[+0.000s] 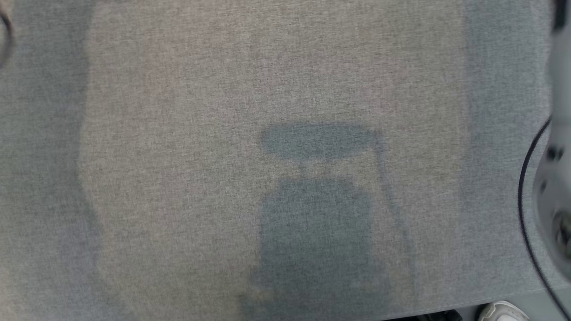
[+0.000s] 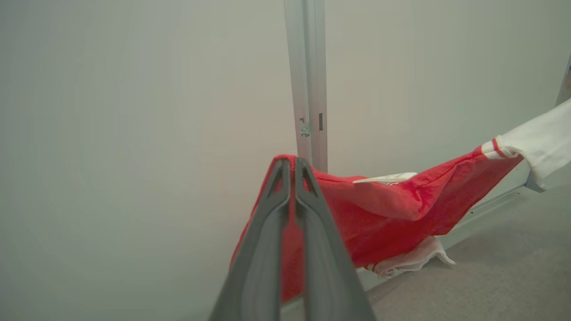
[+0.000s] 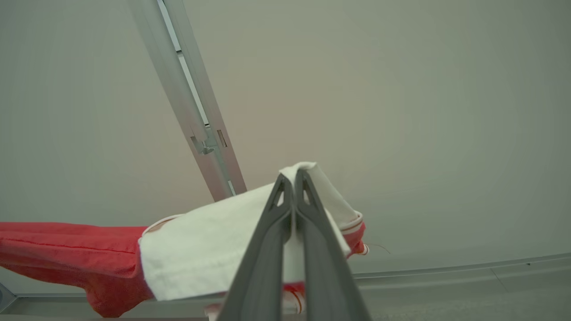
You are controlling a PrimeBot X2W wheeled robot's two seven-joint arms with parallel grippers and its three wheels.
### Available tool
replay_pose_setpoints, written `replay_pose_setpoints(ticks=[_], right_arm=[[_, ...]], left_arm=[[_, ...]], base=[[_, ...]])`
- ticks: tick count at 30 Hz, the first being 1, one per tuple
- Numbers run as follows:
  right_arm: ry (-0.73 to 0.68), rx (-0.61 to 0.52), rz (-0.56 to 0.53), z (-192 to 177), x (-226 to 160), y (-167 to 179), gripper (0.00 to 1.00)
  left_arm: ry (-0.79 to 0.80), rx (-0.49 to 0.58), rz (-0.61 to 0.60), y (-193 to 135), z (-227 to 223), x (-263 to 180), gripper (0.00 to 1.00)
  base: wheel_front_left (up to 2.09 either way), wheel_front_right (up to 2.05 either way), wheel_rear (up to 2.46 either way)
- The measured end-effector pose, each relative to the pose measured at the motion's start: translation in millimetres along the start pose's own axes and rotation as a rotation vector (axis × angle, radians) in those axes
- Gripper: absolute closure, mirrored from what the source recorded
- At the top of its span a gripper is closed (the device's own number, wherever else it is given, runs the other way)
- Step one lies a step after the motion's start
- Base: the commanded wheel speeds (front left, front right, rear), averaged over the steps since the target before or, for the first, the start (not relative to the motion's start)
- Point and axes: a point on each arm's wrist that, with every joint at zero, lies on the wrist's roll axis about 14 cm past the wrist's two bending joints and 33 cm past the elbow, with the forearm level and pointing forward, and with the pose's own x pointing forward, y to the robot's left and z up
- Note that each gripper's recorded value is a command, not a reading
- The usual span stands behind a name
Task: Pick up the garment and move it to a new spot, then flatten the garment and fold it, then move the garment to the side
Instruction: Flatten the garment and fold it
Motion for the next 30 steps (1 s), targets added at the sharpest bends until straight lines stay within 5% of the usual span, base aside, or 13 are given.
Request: replay_pose_setpoints(ticks=[3, 9, 14, 30], right_arm=[[0.132, 0.031, -0.004, -58.1, -50.4, -11.7, 1.00], [0.276, 0.124, -0.039, -96.7, -158.5, -29.4, 1.00], [0.342, 0.188, -0.106, -94.1, -233.5, -39.8, 1.00], [0.560, 0.307, -0.318, -69.4, -439.9, -59.9, 1.00]], left_arm=[[0.137, -0.066, -0.016, -6.6, -52.7, -46.2, 1.00], [0.291, -0.165, -0.009, -23.7, -88.8, -145.3, 1.00], [0.357, -0.231, 0.073, -28.7, -83.6, -217.3, 1.00], [0.533, -0.390, 0.305, -121.3, -38.2, -408.3, 1.00]], base=[[0.00, 0.00, 0.00], [0.00, 0.00, 0.00], [0.00, 0.00, 0.00], [0.00, 0.00, 0.00]])
